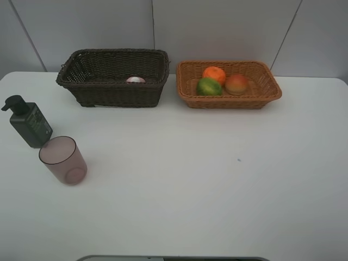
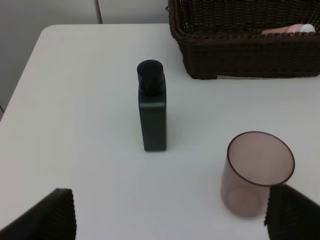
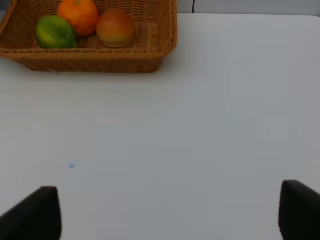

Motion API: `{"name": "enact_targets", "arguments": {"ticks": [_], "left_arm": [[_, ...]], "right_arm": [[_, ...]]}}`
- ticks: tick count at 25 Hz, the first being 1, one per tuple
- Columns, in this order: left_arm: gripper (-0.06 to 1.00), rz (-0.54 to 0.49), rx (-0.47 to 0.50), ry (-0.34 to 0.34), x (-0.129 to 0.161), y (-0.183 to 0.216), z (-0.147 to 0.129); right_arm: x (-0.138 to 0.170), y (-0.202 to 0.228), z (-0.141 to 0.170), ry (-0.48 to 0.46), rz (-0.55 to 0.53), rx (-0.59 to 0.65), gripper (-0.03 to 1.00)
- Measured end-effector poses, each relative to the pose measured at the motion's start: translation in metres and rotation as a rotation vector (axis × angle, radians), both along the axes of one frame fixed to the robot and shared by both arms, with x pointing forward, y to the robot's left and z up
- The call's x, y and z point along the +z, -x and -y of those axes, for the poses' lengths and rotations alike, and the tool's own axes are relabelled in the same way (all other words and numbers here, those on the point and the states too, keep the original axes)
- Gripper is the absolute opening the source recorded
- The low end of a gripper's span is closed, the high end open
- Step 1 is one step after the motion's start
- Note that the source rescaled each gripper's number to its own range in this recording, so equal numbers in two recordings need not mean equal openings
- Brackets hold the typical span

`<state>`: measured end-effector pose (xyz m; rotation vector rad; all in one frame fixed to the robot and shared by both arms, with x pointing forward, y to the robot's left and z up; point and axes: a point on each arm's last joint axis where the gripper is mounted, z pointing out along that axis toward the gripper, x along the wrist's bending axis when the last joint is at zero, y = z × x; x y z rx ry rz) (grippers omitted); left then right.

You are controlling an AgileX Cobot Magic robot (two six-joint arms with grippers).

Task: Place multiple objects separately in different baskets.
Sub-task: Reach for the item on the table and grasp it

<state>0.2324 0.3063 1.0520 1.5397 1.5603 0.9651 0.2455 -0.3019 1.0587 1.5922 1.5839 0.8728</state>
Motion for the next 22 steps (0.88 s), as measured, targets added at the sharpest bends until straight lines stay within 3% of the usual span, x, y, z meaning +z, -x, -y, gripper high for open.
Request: {"name": "enact_targets", "arguments": {"ticks": [6, 22], "left_arm": [[0.98, 0.000, 0.000, 0.000, 0.000, 0.000, 0.000], [0.98, 0.000, 0.003, -0.005, 0.000, 0.000, 0.000]], "right_arm": [[0.000, 0.014, 0.000, -0.002, 0.091, 0.001, 0.86], [-0.001, 0.015, 0.001, 0.016, 0.091, 0.001, 0.86]]}}
